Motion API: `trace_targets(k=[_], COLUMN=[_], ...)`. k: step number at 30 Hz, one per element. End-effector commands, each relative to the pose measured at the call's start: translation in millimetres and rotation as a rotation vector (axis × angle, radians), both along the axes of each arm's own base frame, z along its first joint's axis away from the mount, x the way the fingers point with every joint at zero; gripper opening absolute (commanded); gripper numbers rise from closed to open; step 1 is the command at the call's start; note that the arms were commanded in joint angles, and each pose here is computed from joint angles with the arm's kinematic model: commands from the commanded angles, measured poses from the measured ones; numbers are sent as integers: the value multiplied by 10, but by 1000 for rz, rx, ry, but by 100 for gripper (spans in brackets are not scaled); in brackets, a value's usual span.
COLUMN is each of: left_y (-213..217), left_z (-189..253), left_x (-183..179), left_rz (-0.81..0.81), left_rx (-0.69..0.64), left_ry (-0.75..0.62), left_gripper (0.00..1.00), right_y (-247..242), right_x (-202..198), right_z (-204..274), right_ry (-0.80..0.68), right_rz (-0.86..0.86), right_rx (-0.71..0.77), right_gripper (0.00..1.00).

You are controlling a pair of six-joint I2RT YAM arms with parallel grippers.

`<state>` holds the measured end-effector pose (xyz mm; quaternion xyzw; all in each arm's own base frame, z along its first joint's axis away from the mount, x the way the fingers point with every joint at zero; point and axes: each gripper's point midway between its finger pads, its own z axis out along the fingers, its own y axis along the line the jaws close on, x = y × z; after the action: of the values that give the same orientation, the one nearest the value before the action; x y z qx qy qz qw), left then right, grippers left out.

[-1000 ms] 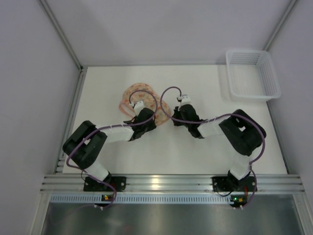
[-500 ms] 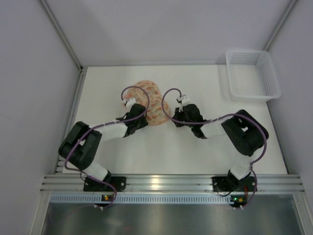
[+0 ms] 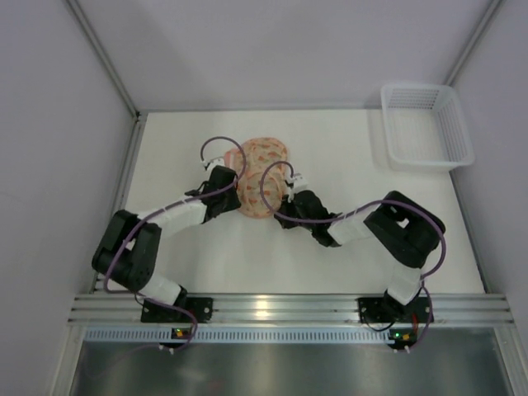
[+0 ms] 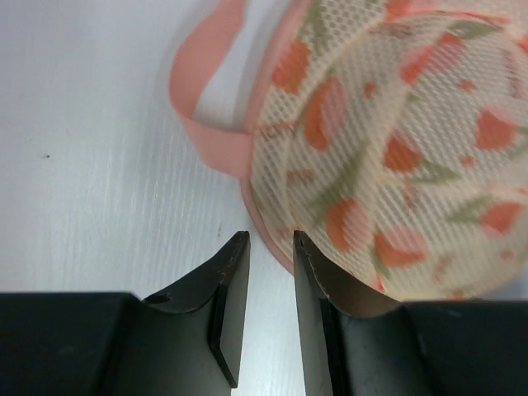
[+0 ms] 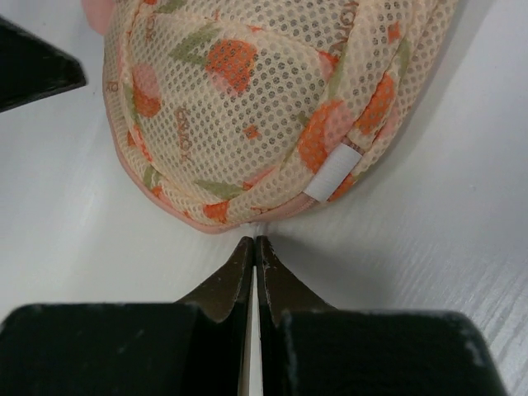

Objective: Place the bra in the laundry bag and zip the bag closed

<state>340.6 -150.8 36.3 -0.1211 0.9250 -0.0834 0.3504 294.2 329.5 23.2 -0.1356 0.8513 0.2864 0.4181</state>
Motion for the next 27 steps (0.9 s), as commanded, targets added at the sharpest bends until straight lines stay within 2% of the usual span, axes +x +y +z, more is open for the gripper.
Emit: trace_targets(k=[1, 6, 11, 12, 14, 18, 27], left_y=[-82, -255, -533, -593, -723, -941, -913], left_z=[575, 912, 688, 528, 462, 185, 160], left_x=[-83, -148, -195, -248, -231, -252, -154], left_rz=[-64, -111, -160, -170, -196, -235, -204], left_rx=[-68, -129, -167, -161, -179, -160, -129], left_ry=[-116, -192, -150, -117, -129, -91, -128], left_gripper=[34, 35, 35, 35, 35, 34, 34], right_y=[104, 211, 189, 170, 142, 117, 102], right_x=[85, 92, 76, 74, 52, 44, -54], right_z=[55, 122, 42, 24, -13, -11, -3], right_ry=[46, 43, 56, 56, 59, 53, 66], right_rz=[-88, -90, -94, -95, -97, -94, -82], right_rx=[64, 89, 55, 47, 37, 33, 41], right_gripper=[0, 0, 0, 0, 0, 0, 0])
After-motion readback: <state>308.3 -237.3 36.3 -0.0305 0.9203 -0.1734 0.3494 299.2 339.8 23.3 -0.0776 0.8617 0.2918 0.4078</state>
